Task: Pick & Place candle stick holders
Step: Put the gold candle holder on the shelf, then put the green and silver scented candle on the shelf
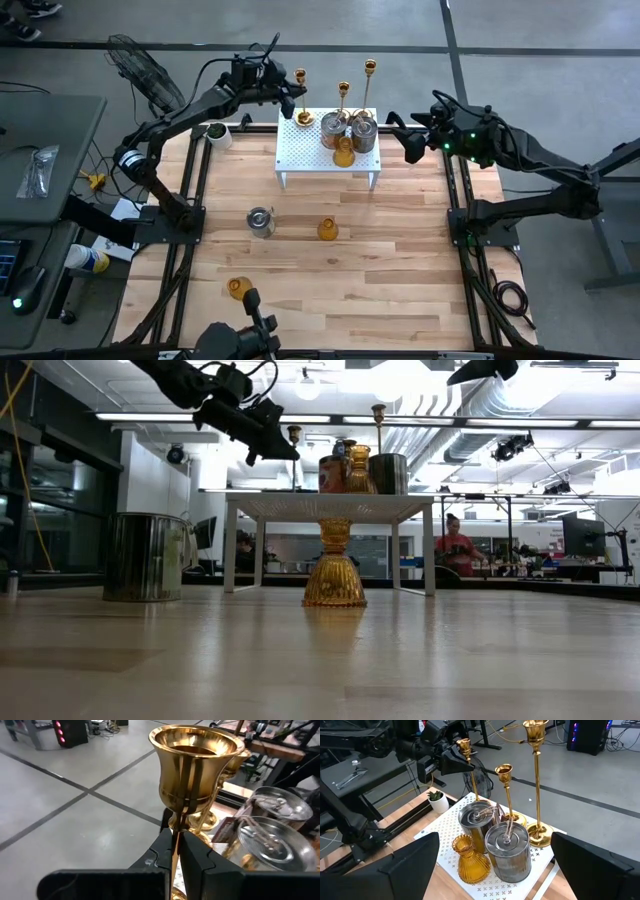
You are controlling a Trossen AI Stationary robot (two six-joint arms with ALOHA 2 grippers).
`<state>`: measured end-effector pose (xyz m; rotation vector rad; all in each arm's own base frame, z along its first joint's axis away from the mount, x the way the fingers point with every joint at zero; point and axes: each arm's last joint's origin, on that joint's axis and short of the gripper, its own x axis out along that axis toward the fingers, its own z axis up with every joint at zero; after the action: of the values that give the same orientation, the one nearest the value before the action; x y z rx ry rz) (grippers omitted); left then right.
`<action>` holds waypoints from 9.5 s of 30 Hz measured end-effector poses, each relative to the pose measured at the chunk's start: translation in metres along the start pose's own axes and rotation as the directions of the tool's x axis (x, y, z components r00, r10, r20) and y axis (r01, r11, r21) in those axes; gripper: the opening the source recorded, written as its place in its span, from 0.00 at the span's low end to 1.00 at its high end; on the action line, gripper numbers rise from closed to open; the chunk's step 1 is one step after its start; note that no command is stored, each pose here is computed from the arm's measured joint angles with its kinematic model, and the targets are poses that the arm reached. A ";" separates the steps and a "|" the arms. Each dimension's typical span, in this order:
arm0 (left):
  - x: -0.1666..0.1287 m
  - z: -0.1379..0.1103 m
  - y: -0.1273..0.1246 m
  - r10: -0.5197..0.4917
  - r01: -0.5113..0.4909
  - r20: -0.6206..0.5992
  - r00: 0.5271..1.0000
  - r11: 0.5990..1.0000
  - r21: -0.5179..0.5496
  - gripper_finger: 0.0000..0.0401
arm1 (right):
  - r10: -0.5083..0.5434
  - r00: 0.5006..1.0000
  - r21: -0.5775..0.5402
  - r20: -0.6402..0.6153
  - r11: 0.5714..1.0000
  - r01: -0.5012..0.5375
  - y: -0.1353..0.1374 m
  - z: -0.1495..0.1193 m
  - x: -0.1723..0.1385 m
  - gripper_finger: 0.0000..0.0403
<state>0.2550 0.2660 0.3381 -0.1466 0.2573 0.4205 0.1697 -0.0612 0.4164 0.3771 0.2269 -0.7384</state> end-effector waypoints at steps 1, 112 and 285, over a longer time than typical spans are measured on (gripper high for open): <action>0.000 0.000 0.000 -0.005 0.005 -0.001 1.000 1.000 -0.007 0.02 | 0.000 1.000 0.000 0.000 1.000 0.000 0.000 0.000 0.000 0.93; -0.118 0.019 -0.132 0.046 -0.069 -0.224 0.973 0.993 -0.098 0.54 | 0.485 0.867 0.333 0.115 0.803 -0.494 -0.068 -0.196 -0.002 0.93; -0.080 -0.143 -0.206 0.018 -0.668 -0.924 0.382 0.697 -0.263 1.00 | 0.478 0.877 0.330 0.044 0.822 -0.464 -0.077 -0.254 0.003 0.93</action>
<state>0.2403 0.0222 0.2410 -1.0206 1.2474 0.8763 0.1014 -0.0105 0.1648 0.7421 0.0377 -0.2711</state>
